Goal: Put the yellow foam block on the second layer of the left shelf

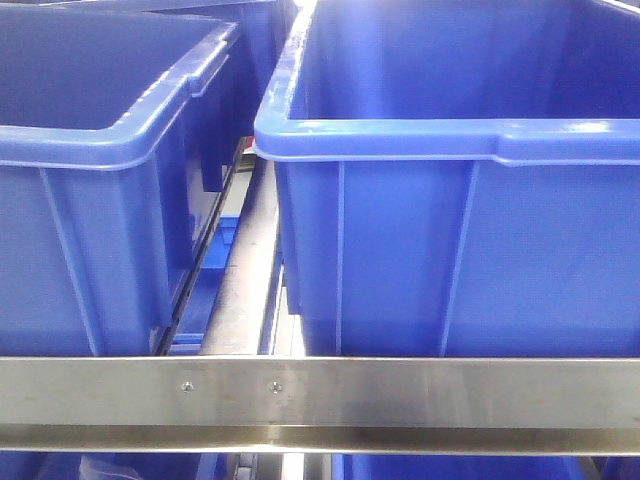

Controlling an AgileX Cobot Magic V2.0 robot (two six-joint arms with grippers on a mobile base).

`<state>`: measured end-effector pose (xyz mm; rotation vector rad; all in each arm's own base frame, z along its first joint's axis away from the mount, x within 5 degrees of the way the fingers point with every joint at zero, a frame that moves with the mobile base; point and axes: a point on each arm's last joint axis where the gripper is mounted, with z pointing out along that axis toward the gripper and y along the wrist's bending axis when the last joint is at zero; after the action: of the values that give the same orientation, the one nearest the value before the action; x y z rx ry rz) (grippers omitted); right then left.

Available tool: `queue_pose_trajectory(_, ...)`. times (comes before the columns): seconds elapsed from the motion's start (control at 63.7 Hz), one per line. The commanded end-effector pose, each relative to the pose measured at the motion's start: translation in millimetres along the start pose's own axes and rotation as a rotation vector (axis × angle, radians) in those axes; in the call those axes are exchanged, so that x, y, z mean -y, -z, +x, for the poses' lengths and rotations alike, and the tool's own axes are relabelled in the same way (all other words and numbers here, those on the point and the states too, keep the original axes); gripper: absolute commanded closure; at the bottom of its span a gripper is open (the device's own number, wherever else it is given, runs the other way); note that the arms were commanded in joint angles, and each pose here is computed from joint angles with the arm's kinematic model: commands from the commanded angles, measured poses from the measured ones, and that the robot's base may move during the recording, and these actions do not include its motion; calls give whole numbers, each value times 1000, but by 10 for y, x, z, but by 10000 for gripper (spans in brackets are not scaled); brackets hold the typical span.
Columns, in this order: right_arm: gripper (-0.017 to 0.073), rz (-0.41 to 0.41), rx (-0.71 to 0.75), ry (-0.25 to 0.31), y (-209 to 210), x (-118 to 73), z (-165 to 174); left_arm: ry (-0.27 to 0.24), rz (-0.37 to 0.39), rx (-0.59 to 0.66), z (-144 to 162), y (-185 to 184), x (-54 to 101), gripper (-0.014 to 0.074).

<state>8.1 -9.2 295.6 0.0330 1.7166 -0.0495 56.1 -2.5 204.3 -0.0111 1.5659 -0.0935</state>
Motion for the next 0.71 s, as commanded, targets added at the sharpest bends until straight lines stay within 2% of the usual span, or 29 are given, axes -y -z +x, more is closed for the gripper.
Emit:
queue_pose_trajectory(0.0, 232, 6, 121, 16, 69, 5, -154, 11, 16, 67, 12, 0, 9, 457)
queue_pose_trajectory(0.298, 232, -1, 133, 11, 59, -1, -236, 11, 16, 67, 12, 0, 9, 457)
queue_pose_trajectory(0.487, 232, -25, 113, 3, -144, -40, -693, 11, 16, 67, 12, 0, 9, 457)
queue_pose_trajectory(0.612, 232, -101, 88, 18, -480, -132, -999, 11, 16, 67, 12, 0, 9, 457)
queue_pose_trajectory(0.691, 232, -146, 24, 33, -767, -230, -1128, 11, 16, 67, 12, 0, 9, 457)
